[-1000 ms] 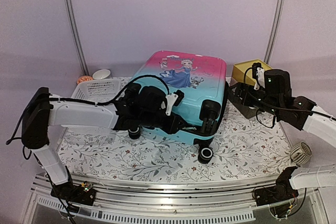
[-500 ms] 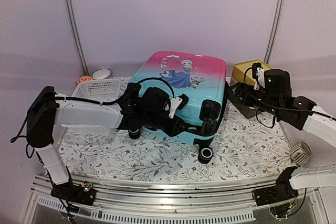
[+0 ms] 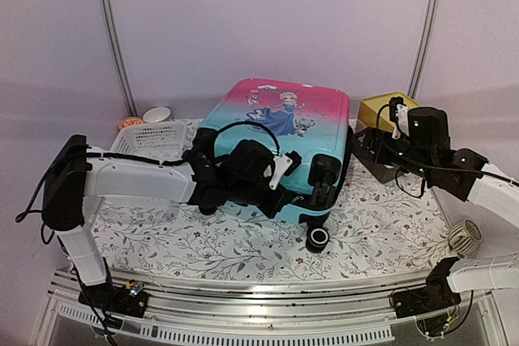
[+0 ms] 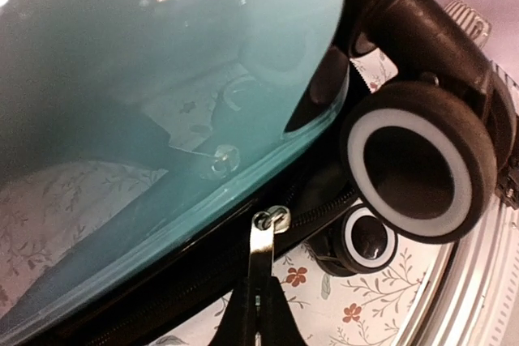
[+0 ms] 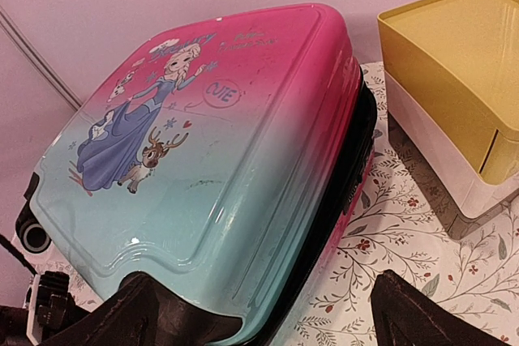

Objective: Open, take out, and arrange the luggage
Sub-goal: Unzip the zipper of the luggage.

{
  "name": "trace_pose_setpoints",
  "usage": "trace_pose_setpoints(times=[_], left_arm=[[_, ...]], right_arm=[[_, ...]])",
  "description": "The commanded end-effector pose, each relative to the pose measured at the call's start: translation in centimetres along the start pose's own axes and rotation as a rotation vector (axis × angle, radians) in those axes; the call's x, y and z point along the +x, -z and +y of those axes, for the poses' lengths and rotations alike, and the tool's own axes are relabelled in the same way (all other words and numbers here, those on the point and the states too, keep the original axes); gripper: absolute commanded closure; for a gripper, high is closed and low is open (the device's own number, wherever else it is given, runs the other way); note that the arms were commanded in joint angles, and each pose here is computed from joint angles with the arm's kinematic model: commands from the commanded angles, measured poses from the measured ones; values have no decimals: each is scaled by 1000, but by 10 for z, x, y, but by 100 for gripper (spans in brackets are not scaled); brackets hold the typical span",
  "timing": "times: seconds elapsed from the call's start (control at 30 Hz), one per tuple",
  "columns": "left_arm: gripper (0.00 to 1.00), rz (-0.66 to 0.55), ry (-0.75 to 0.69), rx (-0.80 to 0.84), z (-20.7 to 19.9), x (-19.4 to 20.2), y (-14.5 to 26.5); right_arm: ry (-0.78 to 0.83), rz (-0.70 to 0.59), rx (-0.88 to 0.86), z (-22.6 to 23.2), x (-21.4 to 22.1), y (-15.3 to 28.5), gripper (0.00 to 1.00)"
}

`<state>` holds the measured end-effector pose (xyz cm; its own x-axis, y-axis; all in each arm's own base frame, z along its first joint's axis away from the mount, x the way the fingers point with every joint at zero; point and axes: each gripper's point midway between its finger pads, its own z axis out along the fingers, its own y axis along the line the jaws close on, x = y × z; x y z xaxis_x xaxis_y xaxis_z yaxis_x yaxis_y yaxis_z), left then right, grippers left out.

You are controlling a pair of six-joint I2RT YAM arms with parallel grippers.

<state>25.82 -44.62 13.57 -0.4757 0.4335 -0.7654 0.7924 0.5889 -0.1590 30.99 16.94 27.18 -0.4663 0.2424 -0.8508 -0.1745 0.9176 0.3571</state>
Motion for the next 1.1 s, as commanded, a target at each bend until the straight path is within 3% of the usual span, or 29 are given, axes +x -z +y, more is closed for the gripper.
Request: trace_pose_setpoints(times=[0.0, 0.23, 0.53, 0.93, 1.07], left_arm=[[100, 16, -57, -214, 20, 15, 10], [100, 20, -4, -279, 26, 37, 25], [100, 101, 80, -489, 67, 86, 47], [100, 88, 144, -479, 70, 95, 44], [100, 84, 149, -462, 68, 96, 42]], right_arm=[[9, -1, -15, 6, -3, 0, 7], [10, 25, -21, 8, 0, -4, 7], [4, 99, -49, 12, 17, -8, 7], [-38, 332, -157, 57, 81, 0, 4], [-24, 366, -54, 73, 102, 0, 2]])
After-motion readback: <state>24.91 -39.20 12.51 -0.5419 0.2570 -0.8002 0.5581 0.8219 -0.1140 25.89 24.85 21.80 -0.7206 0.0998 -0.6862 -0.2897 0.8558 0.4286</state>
